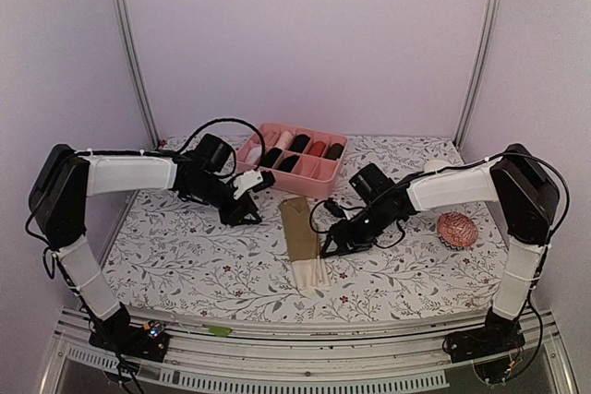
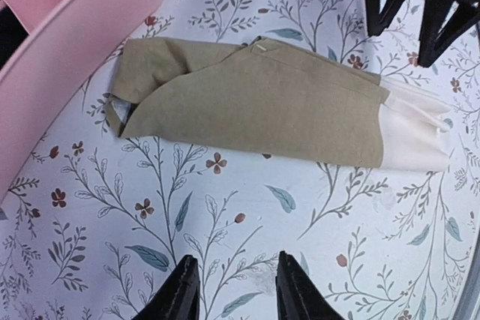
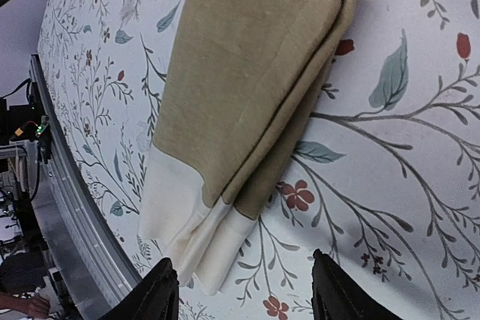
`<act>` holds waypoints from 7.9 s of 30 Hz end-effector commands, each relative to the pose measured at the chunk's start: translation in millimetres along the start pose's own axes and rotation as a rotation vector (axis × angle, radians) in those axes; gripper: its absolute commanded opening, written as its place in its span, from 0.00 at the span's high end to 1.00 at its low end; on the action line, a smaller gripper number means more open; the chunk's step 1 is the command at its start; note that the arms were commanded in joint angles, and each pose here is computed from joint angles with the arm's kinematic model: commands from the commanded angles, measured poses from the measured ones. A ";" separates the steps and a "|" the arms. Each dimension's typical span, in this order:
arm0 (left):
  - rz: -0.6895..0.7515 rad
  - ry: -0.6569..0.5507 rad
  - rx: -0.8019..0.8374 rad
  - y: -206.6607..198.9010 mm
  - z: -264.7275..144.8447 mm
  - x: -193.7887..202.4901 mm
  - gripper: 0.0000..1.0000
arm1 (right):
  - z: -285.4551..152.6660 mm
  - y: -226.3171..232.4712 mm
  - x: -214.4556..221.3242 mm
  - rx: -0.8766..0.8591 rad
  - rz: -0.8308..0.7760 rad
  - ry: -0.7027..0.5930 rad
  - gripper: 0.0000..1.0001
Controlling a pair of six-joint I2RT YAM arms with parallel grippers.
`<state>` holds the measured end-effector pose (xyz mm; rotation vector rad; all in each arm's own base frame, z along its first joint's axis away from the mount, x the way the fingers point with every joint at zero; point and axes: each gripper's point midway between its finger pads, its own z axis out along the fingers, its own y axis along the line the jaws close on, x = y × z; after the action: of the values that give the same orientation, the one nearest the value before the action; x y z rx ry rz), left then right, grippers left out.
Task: Roll the underwear
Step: Rotate the underwear at the center of the board, then smooth out the underwear at the center of the board, then roll the underwear at the center of the board.
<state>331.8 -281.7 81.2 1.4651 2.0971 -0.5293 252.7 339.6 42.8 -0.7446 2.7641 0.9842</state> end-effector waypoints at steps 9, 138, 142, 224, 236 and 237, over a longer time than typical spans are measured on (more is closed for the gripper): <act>0.002 -0.079 0.017 -39.0 -34.9 16.1 0.64 | 57.2 30.7 21.8 -0.156 0.143 0.117 0.64; -0.261 -0.119 0.846 -131.1 31.7 24.8 1.00 | -21.0 106.8 46.7 -0.180 -0.226 -0.253 0.51; -0.293 -0.091 0.827 -127.7 37.6 29.6 1.00 | -3.9 113.6 34.5 -0.198 -0.221 -0.233 0.56; 0.509 0.171 0.430 -177.6 46.9 67.0 0.98 | -72.7 77.2 34.9 0.005 -0.252 -0.462 0.43; 0.089 0.223 0.883 -174.8 45.3 67.5 1.00 | -21.5 117.4 68.3 0.038 -0.595 -0.311 0.44; 0.069 0.219 0.903 -172.7 47.0 67.0 1.00 | -14.1 122.6 69.4 0.033 -0.627 -0.301 0.44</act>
<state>177.9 -337.2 13.7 2.1583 1.8713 -1.2128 141.4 363.3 109.7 -1.0755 2.1702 0.8865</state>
